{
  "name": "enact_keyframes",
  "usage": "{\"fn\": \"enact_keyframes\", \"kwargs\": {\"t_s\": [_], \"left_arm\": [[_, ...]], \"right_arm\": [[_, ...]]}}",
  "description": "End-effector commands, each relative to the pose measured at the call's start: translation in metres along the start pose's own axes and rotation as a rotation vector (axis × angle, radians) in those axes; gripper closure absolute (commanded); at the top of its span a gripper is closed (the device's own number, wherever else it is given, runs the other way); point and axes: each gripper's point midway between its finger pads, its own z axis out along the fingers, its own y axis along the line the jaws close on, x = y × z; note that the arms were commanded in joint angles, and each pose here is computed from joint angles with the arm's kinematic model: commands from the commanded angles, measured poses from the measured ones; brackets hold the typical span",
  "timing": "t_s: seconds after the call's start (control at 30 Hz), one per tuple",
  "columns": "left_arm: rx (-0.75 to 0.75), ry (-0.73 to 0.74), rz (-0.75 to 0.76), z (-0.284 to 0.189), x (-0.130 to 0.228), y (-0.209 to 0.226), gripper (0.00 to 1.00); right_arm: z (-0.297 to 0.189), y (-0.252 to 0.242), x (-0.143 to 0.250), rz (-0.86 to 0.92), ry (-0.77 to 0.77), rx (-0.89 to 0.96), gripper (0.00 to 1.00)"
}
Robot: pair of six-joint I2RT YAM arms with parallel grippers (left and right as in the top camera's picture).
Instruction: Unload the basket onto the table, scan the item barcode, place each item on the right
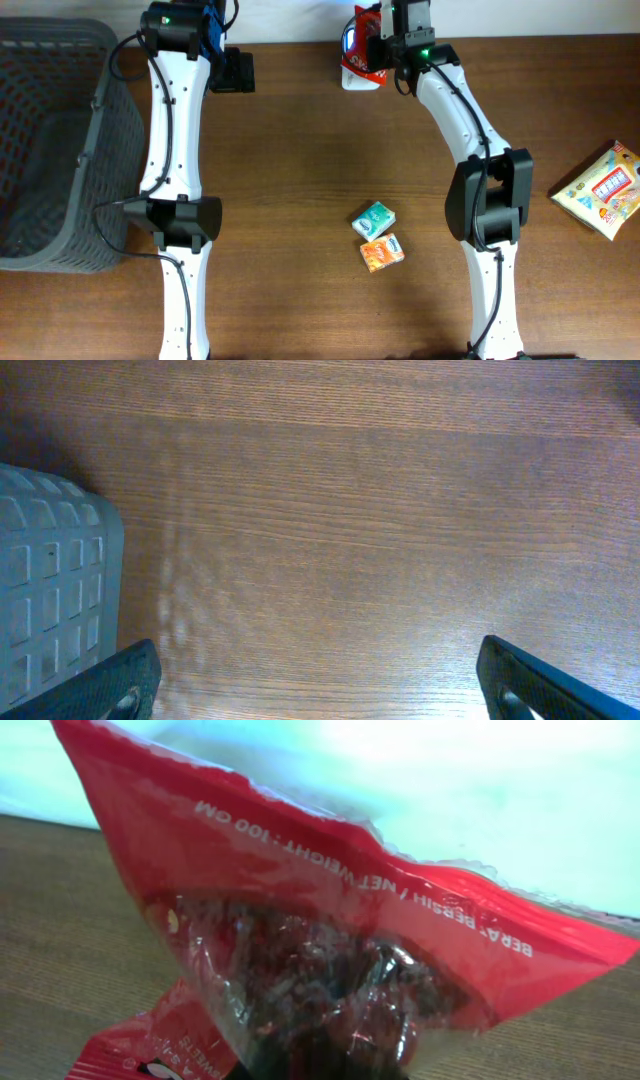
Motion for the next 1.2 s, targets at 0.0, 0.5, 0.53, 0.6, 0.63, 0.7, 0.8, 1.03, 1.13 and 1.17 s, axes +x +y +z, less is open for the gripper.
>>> {"fn": "enact_keyframes", "kwargs": {"t_s": [0.0,0.5,0.53,0.6,0.63,0.7,0.8,1.03,1.13,1.17], "left_arm": [[0.0,0.026,-0.007,0.012,0.002,0.001,0.01],[0.0,0.026,-0.007,0.012,0.002,0.001,0.01],[0.0,0.026,-0.008,0.012,0.002,0.001,0.01],[0.0,0.026,-0.008,0.012,0.002,0.001,0.01],[0.0,0.026,-0.008,0.012,0.002,0.001,0.01],[0.0,0.026,-0.007,0.012,0.002,0.001,0.01],[0.0,0.026,-0.008,0.012,0.002,0.001,0.01],[0.0,0.026,-0.007,0.012,0.002,0.001,0.01],[0.0,0.026,-0.008,0.012,0.002,0.001,0.01],[0.0,0.026,-0.007,0.012,0.002,0.001,0.01]], "right_arm": [[-0.027,0.006,-0.041,0.0,-0.086,0.0,0.96],[-0.222,-0.198,-0.001,0.441,0.121,0.644,0.96],[-0.234,-0.22,0.016,0.475,0.169,0.683,0.96],[-0.258,-0.263,0.053,0.552,0.267,0.757,0.96],[-0.27,-0.283,0.071,0.602,0.307,0.793,0.96],[-0.295,-0.315,0.105,0.696,0.369,0.854,0.96],[-0.329,-0.353,0.163,0.862,0.47,0.926,0.96],[-0.336,-0.388,0.245,1.07,0.537,0.941,0.91],[-0.336,-0.391,0.245,1.023,0.548,0.93,0.32],[-0.337,-0.391,0.245,1.013,0.552,0.929,0.29]]}}
